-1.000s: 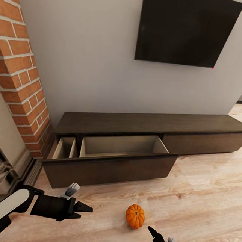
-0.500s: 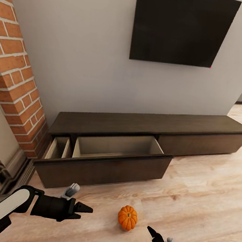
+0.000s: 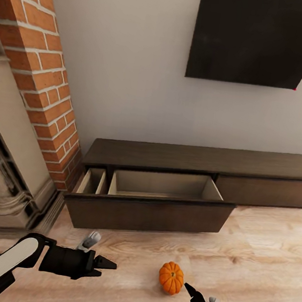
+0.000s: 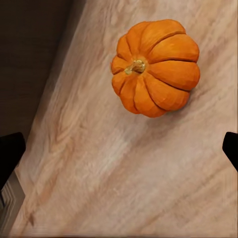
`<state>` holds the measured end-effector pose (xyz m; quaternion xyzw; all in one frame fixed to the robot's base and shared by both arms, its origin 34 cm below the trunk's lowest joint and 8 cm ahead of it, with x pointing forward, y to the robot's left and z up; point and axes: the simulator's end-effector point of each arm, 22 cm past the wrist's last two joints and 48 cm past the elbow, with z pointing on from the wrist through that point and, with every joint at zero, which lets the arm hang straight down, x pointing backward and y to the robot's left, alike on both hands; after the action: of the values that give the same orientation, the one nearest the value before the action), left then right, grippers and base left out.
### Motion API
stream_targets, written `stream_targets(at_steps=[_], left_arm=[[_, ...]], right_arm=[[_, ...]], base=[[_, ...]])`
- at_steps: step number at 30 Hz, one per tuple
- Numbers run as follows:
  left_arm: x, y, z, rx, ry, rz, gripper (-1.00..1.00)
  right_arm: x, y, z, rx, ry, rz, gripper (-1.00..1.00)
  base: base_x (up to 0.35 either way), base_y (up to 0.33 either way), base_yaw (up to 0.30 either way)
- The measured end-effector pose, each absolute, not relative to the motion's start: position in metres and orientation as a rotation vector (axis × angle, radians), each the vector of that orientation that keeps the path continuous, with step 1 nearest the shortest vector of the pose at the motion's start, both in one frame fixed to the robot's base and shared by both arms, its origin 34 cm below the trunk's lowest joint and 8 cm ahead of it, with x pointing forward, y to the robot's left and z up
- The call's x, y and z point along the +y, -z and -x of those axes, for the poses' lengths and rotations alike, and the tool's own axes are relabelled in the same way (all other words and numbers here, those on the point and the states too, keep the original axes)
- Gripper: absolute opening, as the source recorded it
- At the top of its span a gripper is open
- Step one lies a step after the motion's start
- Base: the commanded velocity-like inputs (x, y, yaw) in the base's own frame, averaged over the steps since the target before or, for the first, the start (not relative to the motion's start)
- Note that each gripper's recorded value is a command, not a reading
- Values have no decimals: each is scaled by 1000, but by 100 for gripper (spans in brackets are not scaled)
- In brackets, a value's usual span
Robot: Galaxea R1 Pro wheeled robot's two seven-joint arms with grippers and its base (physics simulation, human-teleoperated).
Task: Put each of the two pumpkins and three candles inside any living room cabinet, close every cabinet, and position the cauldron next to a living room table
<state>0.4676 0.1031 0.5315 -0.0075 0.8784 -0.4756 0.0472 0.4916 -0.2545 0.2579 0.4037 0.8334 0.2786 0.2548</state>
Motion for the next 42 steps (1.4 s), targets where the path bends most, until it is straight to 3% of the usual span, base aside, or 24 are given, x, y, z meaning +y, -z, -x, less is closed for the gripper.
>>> stream_targets(at_steps=[30, 42], left_arm=[[102, -502, -459, 2671, 1470, 22, 100], [114, -482, -464, 2682, 1455, 61, 100]], right_arm=[[-340, -224, -499, 2343, -545, -1168, 100], [-282, -244, -586, 2499, -572, -977, 100]], base=[[15, -14, 29], [0, 0, 0]])
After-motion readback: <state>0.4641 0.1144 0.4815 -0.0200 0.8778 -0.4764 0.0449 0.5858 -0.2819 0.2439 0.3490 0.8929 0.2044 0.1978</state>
